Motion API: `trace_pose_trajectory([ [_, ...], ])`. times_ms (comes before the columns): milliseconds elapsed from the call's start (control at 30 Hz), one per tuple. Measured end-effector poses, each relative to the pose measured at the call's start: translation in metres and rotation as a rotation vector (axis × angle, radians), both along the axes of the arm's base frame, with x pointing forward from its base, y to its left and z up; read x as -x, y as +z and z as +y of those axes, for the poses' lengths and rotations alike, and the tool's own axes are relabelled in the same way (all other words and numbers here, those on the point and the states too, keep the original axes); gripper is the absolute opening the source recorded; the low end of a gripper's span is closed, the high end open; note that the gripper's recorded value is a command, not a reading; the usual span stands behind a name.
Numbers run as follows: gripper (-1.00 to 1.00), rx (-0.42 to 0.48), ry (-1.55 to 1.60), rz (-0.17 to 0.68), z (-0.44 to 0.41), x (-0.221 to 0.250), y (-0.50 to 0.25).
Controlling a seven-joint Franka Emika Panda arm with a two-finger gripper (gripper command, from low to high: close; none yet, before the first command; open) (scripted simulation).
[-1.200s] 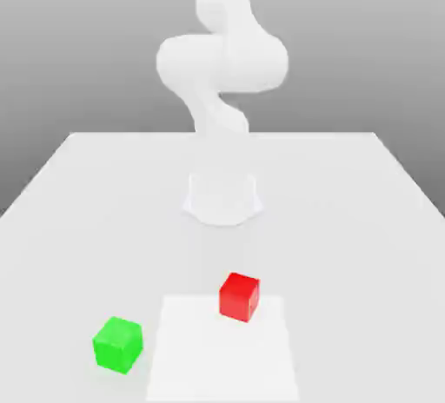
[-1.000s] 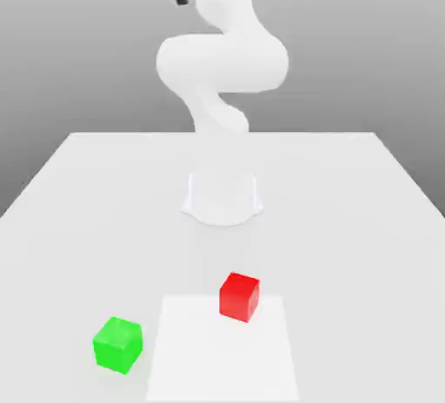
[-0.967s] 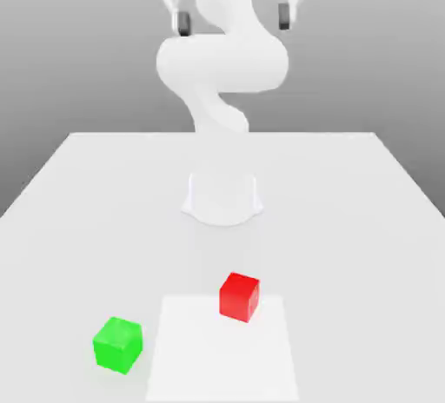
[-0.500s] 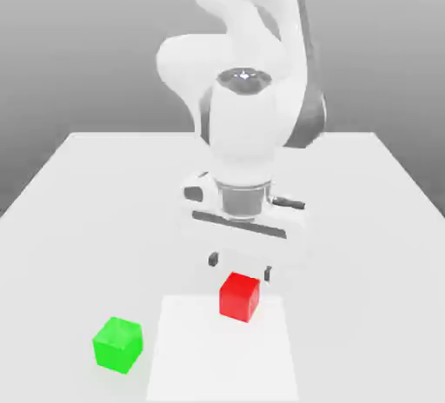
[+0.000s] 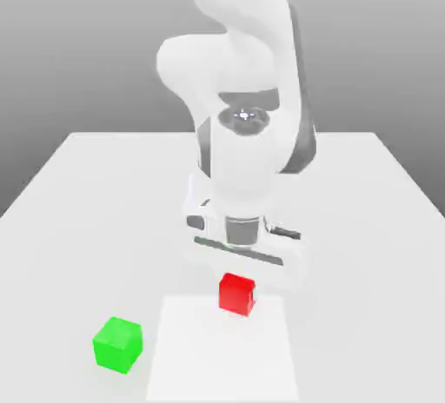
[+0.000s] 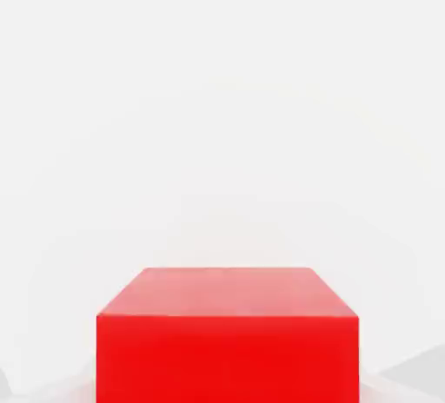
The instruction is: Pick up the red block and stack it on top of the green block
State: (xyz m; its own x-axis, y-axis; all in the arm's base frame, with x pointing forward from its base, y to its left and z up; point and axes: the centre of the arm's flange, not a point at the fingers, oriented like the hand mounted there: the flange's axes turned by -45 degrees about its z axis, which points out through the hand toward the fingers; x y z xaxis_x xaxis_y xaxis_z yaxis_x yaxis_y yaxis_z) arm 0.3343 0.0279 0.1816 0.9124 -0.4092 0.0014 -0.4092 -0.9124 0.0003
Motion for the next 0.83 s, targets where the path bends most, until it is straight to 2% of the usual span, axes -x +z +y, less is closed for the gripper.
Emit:
trace_pose_trajectory([
  [100,-1.00,0.000,-0.004,0.000,-0.002,0.000,0.023],
  [200,-1.00,0.001,-0.053,0.000,-0.028,-0.020,0.034],
  [533,-1.00,-0.001,-0.271,0.000,-0.168,-0.076,0.062],
  [700,-1.00,-0.001,-0.278,0.000,-0.179,-0.082,0.017],
  [733,1.00,-0.001,-0.278,0.000,-0.179,-0.082,0.006],
  [833,1.00,-0.001,-0.278,0.000,-0.179,-0.082,0.006],
])
